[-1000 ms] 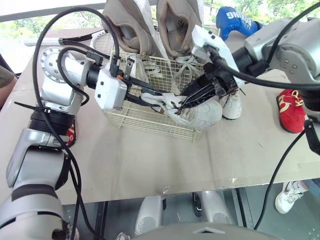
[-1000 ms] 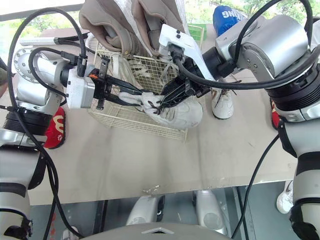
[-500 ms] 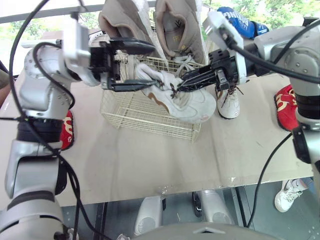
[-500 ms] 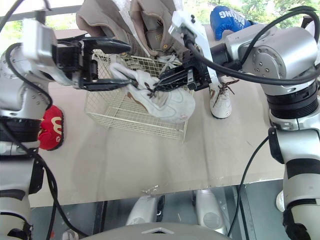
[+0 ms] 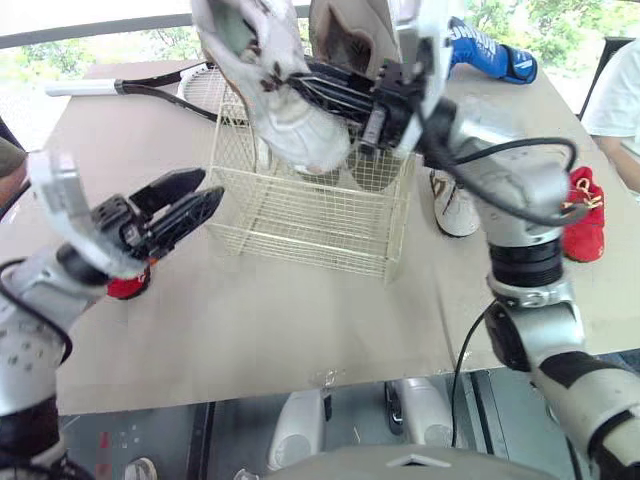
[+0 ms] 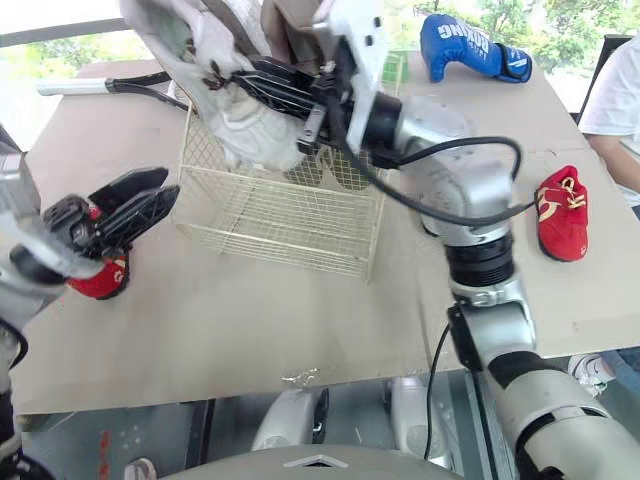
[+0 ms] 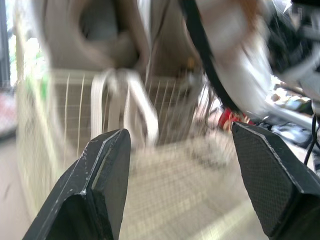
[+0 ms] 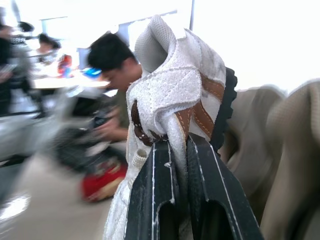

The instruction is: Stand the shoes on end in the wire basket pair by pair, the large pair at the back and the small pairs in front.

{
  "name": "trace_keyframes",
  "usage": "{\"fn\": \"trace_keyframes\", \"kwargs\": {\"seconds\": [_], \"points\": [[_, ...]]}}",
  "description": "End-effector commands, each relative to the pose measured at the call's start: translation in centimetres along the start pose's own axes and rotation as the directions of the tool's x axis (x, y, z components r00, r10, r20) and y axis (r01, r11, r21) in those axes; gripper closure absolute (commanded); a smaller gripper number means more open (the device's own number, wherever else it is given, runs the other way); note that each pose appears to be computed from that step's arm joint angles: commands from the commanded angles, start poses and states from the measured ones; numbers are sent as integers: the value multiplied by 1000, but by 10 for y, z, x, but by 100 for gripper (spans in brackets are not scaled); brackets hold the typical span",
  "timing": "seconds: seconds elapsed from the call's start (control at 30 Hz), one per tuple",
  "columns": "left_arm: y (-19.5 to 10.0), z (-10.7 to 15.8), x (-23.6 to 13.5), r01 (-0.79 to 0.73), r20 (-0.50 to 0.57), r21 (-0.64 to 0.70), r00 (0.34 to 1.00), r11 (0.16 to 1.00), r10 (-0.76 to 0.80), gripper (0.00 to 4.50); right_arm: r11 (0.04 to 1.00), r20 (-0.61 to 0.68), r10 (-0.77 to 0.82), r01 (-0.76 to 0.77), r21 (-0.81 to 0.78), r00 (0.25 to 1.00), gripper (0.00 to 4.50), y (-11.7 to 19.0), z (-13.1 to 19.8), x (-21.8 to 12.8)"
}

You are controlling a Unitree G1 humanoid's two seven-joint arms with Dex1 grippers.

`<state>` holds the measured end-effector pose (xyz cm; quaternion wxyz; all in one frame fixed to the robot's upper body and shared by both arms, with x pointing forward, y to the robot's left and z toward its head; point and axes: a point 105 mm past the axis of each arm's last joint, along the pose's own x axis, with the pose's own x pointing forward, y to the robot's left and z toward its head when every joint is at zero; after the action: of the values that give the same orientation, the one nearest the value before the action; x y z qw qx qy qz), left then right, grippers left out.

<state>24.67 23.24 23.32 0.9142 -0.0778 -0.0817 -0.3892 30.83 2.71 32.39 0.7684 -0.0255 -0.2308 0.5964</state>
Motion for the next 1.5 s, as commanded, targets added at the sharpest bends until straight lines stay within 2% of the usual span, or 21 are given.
{"fn": "trace_keyframes", "kwargs": {"seconds": [0.03,0.1,0.2,0.3,0.6,0.77,0.87,1.0,1.13,1.27,1.4,1.47,1.5], "points": [[-17,10,-9,-26,33,62,999,998,24,103,988,145,-65,84,-129,987,450,3,17,20],[-18,8,-14,-66,43,61,997,996,63,103,978,195,-107,138,-157,975,450,3,15,27],[-19,7,-21,-122,54,72,992,990,118,103,952,275,-167,228,-205,947,450,11,-6,36],[-20,7,-23,-141,54,83,989,986,137,103,917,301,-215,298,-265,929,450,13,-29,38],[-24,4,-24,-159,44,97,987,982,156,103,830,254,-359,432,-354,898,450,15,-97,42],[-24,2,-23,-162,41,93,986,982,159,103,840,215,-364,419,-344,906,450,25,-117,40],[-24,0,-24,-164,36,91,986,982,161,103,893,145,-324,353,-280,935,450,28,-127,46],[-24,0,-26,-166,37,91,986,982,163,103,925,87,-334,344,-164,939,450,20,-127,50],[-24,-2,-26,-167,36,89,986,982,165,103,928,97,-369,372,-14,924,450,10,-110,52],[-25,-5,-25,-166,36,84,986,982,164,103,914,100,-402,405,-12,910,450,5,-101,55],[-23,-5,-25,-173,39,87,985,981,170,103,934,-14,-355,356,43,935,450,16,-121,61],[-23,-4,-27,-180,39,91,983,979,177,103,933,-93,-324,334,133,942,450,22,-134,60],[-23,-4,-28,-184,40,91,983,979,181,102,936,-124,-295,313,163,947,420,25,-138,59]]}}
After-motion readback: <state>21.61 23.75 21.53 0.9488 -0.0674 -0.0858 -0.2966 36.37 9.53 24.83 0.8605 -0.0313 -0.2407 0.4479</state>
